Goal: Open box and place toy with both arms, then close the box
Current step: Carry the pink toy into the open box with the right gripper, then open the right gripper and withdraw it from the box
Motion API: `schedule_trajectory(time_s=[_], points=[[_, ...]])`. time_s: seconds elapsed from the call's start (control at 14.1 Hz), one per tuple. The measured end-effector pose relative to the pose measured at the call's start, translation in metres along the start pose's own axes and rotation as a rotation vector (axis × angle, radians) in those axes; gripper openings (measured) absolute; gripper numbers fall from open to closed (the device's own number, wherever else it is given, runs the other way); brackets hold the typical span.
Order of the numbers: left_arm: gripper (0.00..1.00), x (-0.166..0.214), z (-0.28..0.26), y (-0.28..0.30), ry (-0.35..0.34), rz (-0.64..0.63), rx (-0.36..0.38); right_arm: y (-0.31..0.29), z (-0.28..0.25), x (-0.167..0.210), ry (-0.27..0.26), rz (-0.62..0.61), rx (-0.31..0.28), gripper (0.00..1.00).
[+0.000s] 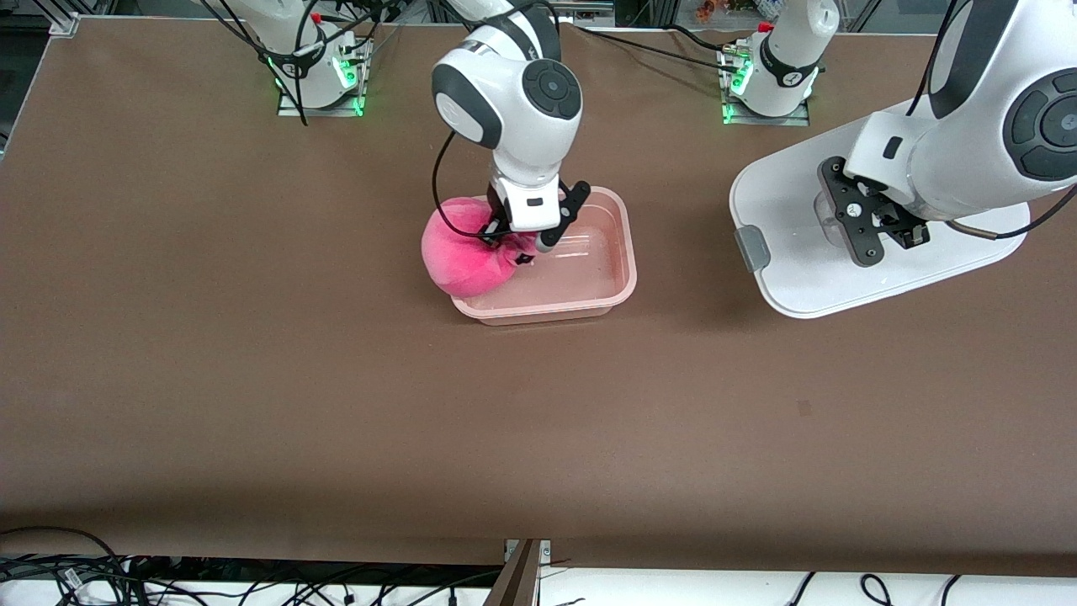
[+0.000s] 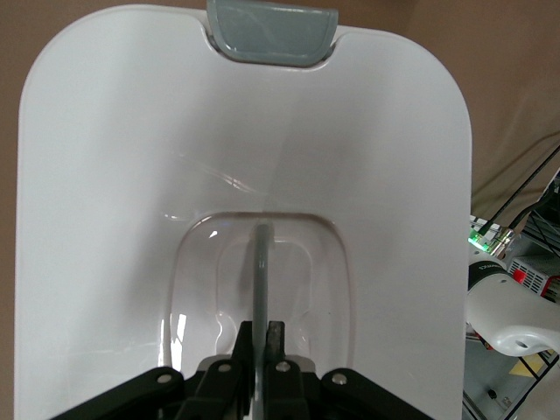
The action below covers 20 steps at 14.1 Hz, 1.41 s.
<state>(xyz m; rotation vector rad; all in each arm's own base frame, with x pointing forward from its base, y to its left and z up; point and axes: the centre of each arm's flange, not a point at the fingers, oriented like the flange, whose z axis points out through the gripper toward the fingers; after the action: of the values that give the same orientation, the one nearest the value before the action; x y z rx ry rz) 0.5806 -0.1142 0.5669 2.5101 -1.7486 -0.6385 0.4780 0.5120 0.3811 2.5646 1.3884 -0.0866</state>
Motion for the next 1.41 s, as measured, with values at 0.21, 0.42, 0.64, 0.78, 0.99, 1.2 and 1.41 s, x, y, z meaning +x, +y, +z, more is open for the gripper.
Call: schedule_trajectory(time_s=[0.21, 0.42, 0.64, 0.78, 0.99, 1.2, 1.41], points=[[0.07, 0.002, -0.001, 0.002, -0.001, 0.005, 0.002, -0.012, -0.002, 0.007, 0.036, 0.072, 0.001, 0.65], [0.07, 0.004, -0.001, 0.002, 0.000, 0.007, 0.004, -0.013, -0.037, 0.001, 0.064, 0.131, 0.040, 0.97], [0.07, 0.004, -0.001, 0.001, 0.001, 0.007, 0.004, -0.006, -0.089, -0.024, 0.066, 0.166, 0.087, 1.00], [0.07, 0.004, -0.001, 0.000, 0.002, 0.007, 0.004, 0.002, -0.115, -0.044, 0.054, 0.185, 0.078, 1.00], [0.07, 0.005, -0.001, -0.001, 0.002, 0.007, 0.003, 0.049, -0.122, -0.070, 0.001, 0.275, 0.049, 1.00], [0.07, 0.006, 0.000, -0.001, 0.004, 0.010, 0.000, 0.133, -0.106, -0.097, -0.039, 0.428, 0.021, 1.00], [0.07, 0.017, 0.000, 0.004, 0.043, 0.038, -0.021, 0.210, -0.090, -0.134, -0.055, 0.584, 0.086, 1.00]])
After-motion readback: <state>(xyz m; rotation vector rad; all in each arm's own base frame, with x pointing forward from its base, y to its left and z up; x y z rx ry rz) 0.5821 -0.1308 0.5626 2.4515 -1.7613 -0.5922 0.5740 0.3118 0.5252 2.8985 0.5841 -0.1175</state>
